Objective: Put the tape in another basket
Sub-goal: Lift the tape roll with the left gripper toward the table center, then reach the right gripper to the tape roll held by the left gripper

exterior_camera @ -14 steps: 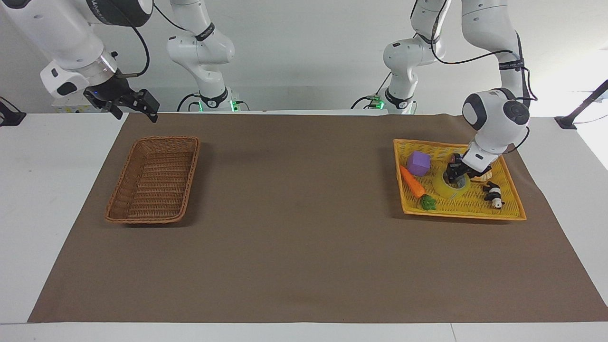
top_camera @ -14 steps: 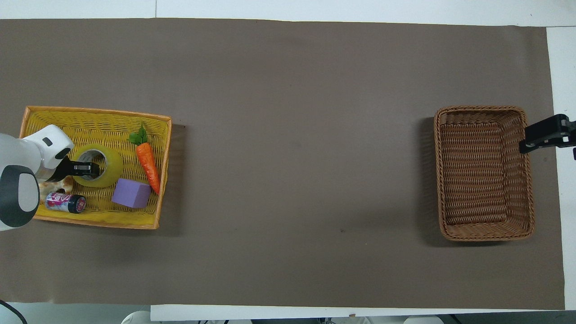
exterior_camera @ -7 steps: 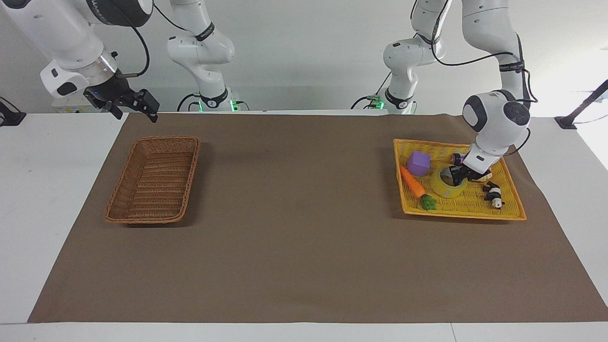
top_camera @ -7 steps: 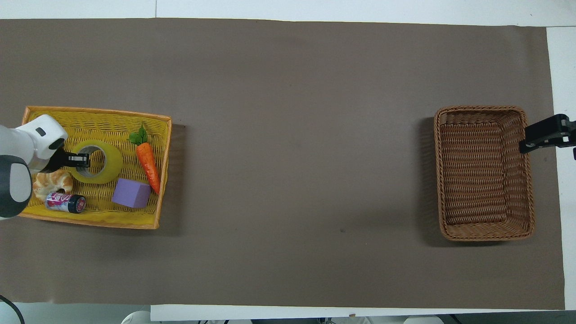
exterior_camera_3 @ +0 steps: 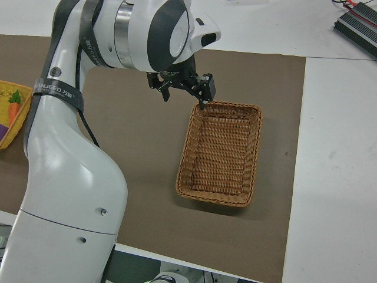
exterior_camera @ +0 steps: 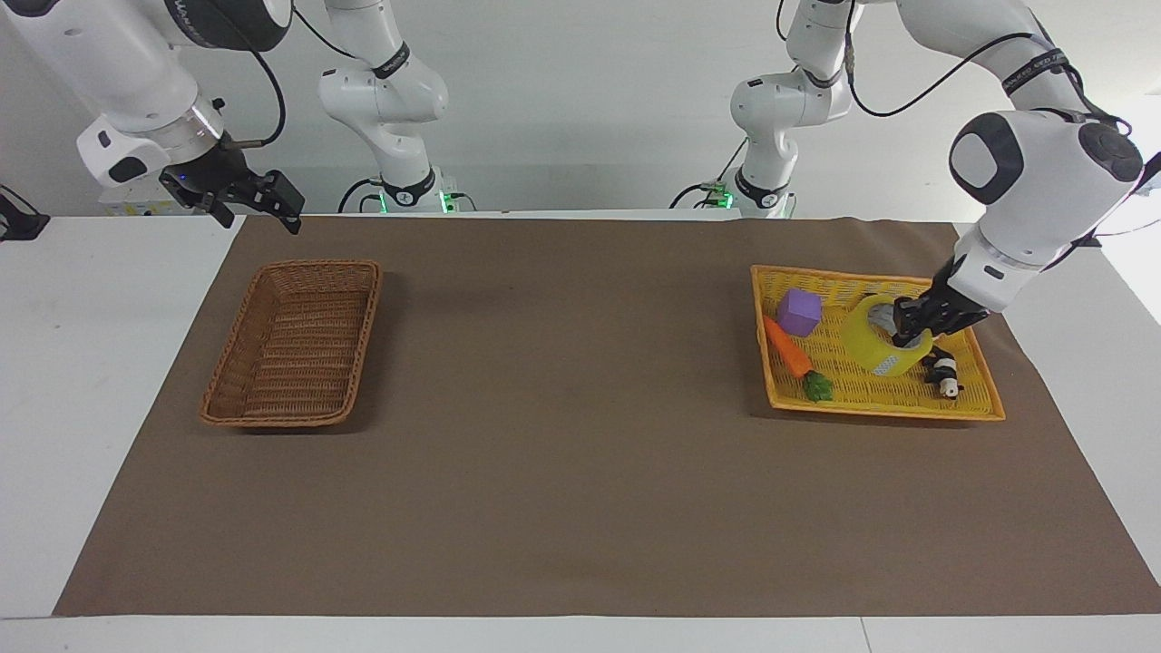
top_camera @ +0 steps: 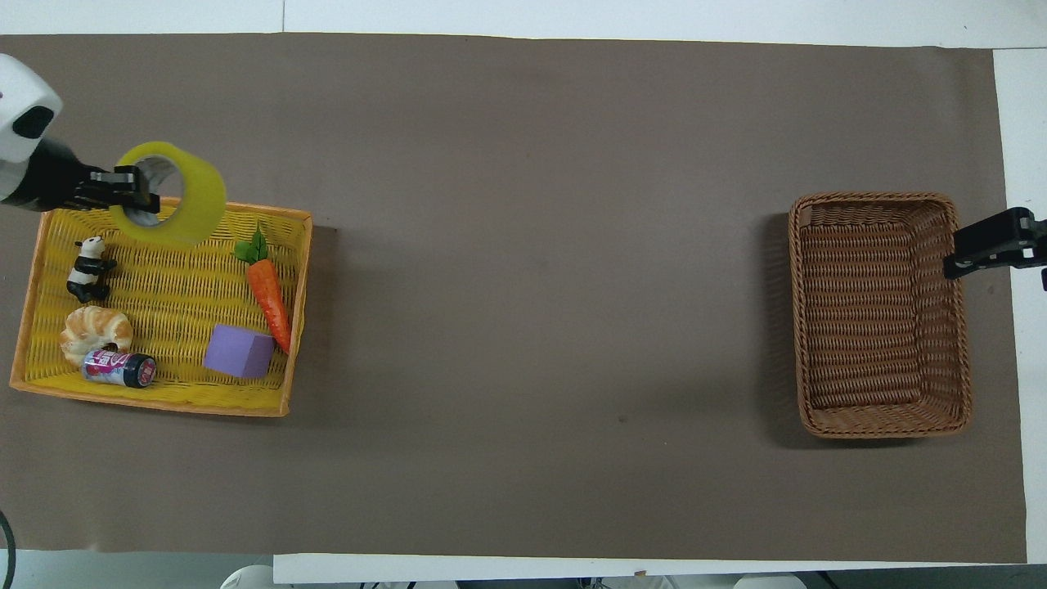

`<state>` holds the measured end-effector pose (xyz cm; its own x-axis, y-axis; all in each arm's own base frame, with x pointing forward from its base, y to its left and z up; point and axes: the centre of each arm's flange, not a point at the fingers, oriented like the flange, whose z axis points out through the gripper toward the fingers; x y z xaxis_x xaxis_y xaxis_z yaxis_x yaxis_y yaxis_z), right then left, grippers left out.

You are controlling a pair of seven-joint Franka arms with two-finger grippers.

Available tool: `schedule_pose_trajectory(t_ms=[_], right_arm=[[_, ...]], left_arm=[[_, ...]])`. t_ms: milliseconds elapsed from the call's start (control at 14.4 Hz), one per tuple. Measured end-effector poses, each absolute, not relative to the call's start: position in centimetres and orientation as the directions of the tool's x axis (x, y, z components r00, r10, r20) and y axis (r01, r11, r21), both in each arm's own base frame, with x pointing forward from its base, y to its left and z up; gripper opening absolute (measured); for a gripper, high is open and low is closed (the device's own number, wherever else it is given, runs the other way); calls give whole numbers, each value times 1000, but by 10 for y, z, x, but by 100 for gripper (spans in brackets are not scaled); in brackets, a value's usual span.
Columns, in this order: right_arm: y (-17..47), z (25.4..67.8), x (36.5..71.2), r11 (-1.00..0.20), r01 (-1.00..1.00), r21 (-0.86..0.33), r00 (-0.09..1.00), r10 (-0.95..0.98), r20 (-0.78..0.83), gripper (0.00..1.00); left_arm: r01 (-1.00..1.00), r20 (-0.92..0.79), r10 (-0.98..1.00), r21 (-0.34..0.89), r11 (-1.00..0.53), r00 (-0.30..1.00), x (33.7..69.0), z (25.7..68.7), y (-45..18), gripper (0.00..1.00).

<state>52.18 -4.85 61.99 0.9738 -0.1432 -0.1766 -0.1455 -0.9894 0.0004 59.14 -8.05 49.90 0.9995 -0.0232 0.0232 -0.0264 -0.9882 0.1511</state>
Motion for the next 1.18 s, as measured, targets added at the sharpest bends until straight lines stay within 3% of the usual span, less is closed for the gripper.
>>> schedule_pose_trajectory(t_ms=[279, 557, 905, 1184], right_arm=[[-48, 620, 522, -989, -145, 0, 974, -143, -177, 100], [-51, 621, 517, -992, -126, -19, 973, -120, -197, 100], [-34, 617, 525, -941, 2, -338, 994, 39, -103, 100], [-1, 579, 537, -760, -7, -650, 997, 41, -60, 100]], left_arm=[[-14, 58, -3, 196, -980, 998, 570, 499, -223, 22], [-75, 54, -63, 258, -963, 997, 541, 501, -296, 22], [-96, 112, -64, 313, -945, 992, 536, 510, -319, 22], [-91, 112, -58, 312, -946, 992, 538, 509, -316, 22]])
